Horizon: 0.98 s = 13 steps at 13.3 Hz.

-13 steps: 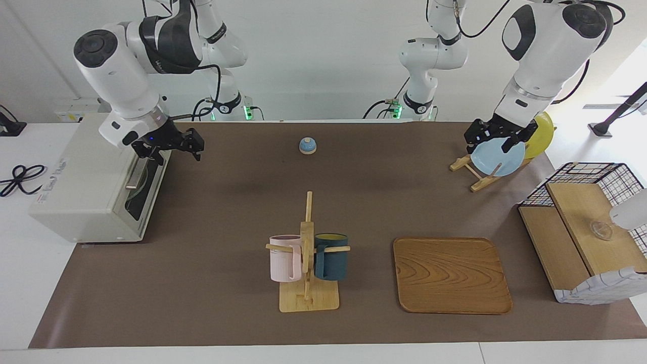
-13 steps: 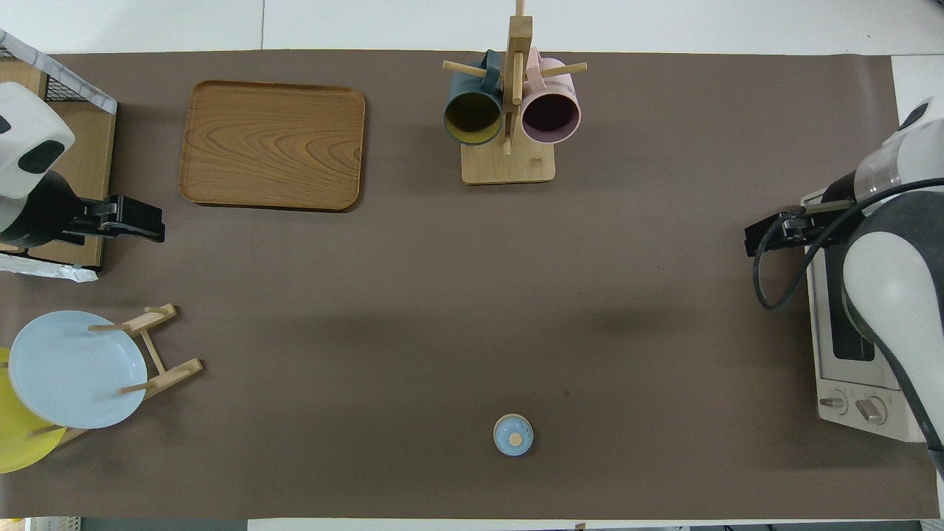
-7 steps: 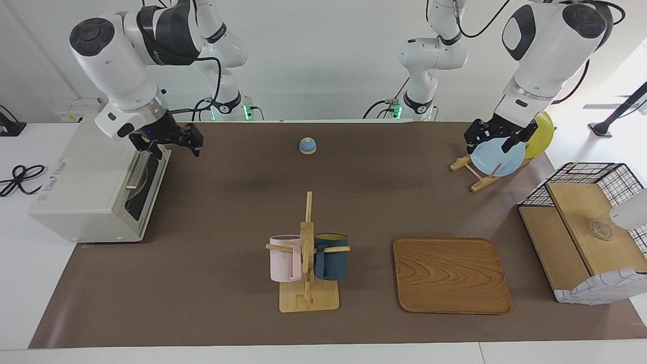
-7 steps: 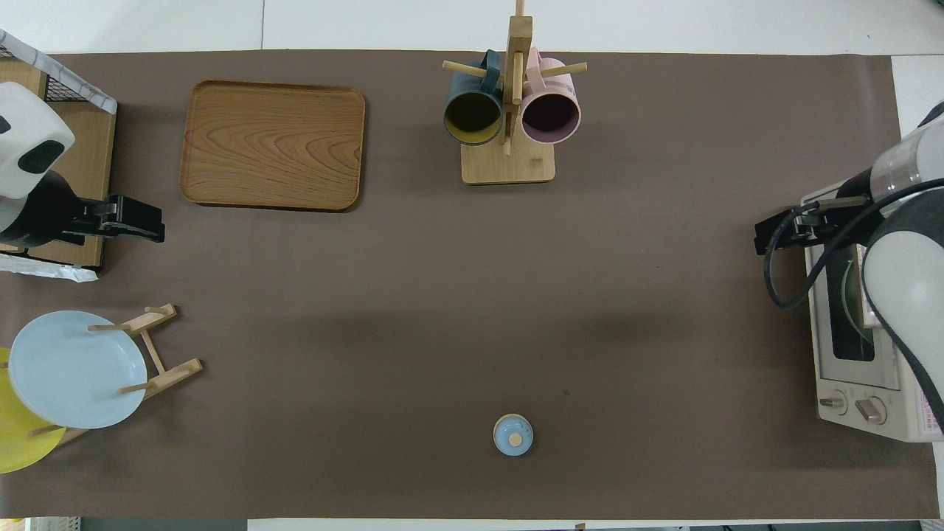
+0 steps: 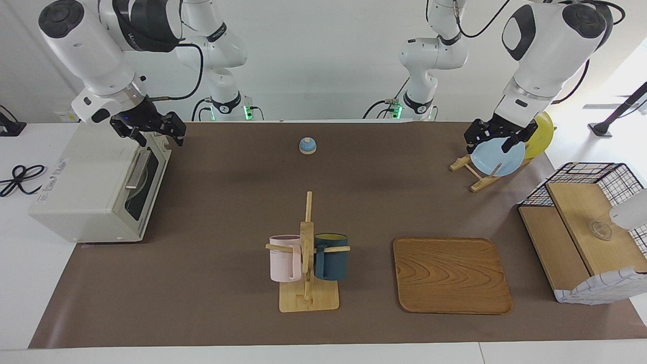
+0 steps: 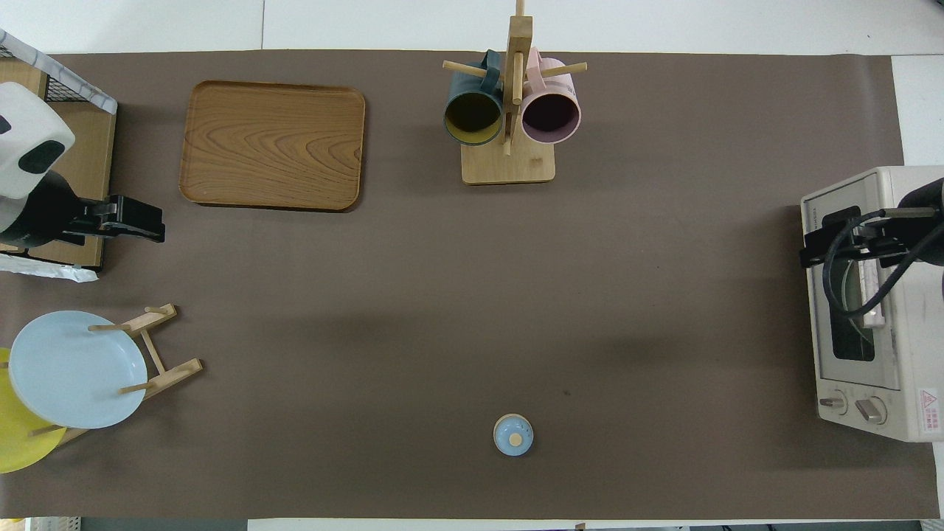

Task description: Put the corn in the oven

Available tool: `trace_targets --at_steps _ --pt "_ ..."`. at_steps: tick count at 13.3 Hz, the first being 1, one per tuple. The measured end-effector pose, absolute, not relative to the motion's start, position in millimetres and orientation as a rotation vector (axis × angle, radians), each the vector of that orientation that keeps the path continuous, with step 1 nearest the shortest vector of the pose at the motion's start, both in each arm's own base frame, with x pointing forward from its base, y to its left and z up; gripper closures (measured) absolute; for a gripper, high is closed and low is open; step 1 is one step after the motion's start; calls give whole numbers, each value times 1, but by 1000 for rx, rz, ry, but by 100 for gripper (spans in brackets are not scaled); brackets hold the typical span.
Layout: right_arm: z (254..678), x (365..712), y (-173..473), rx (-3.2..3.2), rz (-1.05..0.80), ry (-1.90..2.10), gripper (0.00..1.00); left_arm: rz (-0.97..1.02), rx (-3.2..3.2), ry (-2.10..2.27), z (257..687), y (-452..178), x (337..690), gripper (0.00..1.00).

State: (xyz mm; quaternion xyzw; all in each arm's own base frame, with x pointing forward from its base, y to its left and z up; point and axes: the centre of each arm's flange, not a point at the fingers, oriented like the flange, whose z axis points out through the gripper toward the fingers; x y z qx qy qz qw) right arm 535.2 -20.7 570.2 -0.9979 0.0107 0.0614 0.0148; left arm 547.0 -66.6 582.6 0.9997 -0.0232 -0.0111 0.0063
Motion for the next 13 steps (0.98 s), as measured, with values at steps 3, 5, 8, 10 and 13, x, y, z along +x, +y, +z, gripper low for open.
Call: trace_targets --at_steps 3,5,8,10,13 --pt "569 536 -16 -3107 195 21 0 -35 3128 -72 583 -67 547 0" --pt "569 536 -18 -3106 195 27 0 -35 3128 -72 583 -67 547 0" --pt "570 536 -21 -3106 192 35 0 -35 3128 -72 583 -67 547 0" --pt "571 536 -27 -3105 186 50 0 -35 3128 -72 583 -67 547 0" --pt "587 536 -43 -3106 135 95 0 -35 3128 -72 583 -67 547 0"
